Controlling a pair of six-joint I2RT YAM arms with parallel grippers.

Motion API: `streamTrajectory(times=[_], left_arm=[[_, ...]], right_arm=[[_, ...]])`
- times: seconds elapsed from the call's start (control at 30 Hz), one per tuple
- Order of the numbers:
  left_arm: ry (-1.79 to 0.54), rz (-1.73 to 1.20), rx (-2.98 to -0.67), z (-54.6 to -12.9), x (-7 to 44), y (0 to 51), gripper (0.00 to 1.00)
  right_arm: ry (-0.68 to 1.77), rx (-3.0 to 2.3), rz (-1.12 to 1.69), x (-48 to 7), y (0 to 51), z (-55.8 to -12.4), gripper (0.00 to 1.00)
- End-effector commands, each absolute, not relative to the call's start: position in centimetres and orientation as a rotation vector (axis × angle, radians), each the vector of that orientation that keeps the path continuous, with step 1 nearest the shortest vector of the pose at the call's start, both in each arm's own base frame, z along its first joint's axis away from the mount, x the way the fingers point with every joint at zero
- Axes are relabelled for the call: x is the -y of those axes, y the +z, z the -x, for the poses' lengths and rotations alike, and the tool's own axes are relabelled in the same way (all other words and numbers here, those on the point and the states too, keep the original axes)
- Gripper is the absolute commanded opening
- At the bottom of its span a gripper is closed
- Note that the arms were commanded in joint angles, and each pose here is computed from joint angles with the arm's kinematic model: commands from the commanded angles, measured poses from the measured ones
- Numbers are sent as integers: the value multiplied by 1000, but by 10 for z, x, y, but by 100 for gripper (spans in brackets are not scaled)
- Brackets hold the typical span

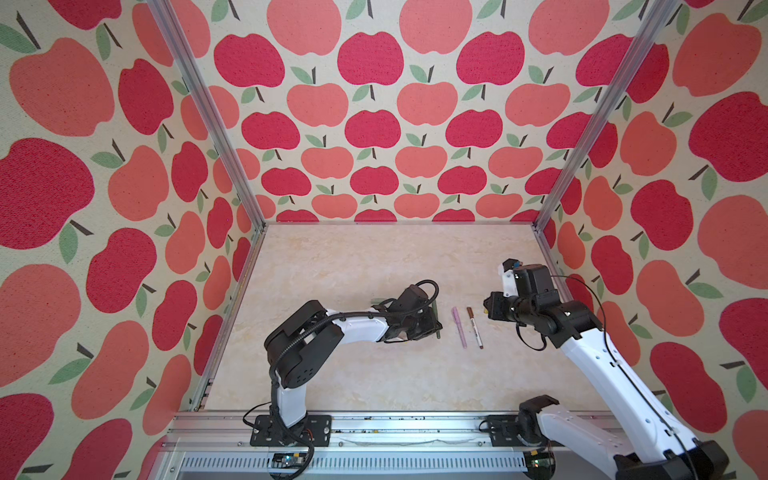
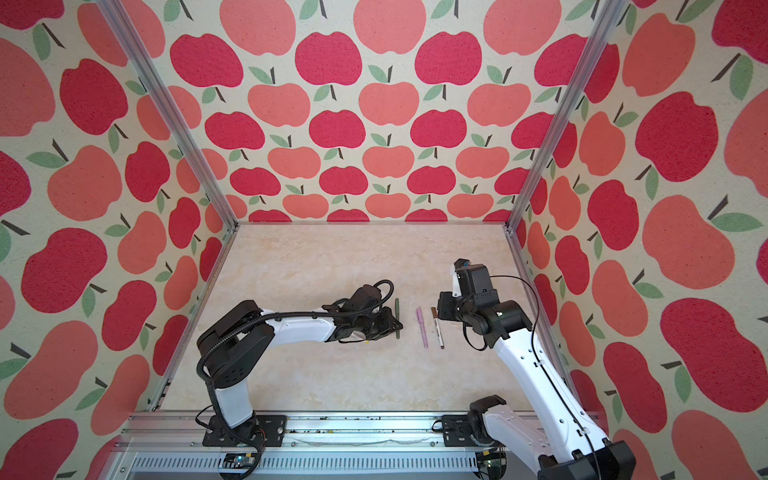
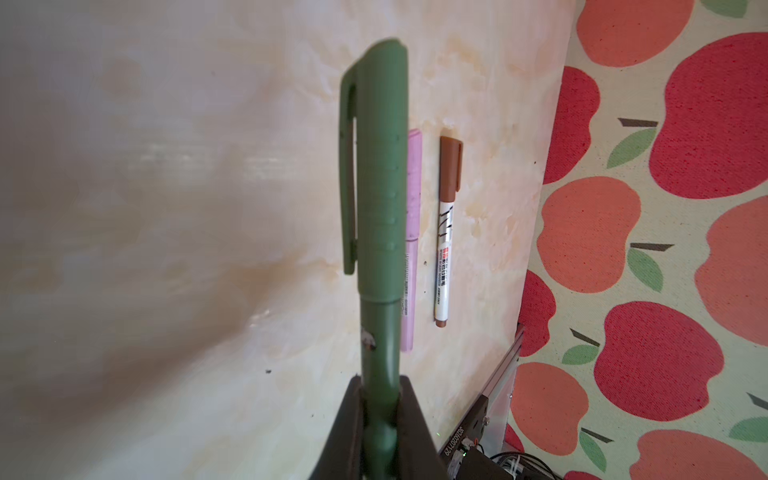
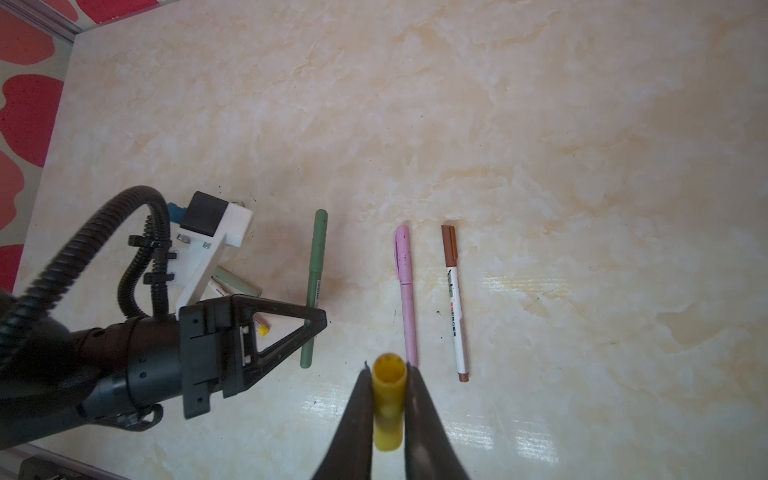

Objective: Insert the pens into the pen caps
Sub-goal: 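Lift the yellow cap with the right gripper while the left moves the green pen, then lower the capped green pen beside the pink pen with the left gripper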

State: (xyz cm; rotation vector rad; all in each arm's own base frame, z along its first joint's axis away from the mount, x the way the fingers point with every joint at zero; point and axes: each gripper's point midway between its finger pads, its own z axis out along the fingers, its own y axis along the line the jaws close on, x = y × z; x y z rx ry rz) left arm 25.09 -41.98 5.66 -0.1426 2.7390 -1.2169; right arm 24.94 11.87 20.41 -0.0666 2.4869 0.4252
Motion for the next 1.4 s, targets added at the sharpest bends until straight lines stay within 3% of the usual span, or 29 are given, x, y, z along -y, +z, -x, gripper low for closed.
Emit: streamTrajectory(times=[0.0,0.4,0.7,1.37], left_arm=[[-1125,269,-2824,-242,432,44,0],[-811,338,-2995,-227,431,15,0],[-777,313,-3052,-224,441,6,1],[-738,349,-3160,-230,403,-13,10]], right_arm=[[406,-2509,39,-109,199,-238,16],[444,-2443,37,-102,215,-231,15],[444,-2412,37,-97,227,-227,15],[440,-2396,28,-95,231,-224,14]])
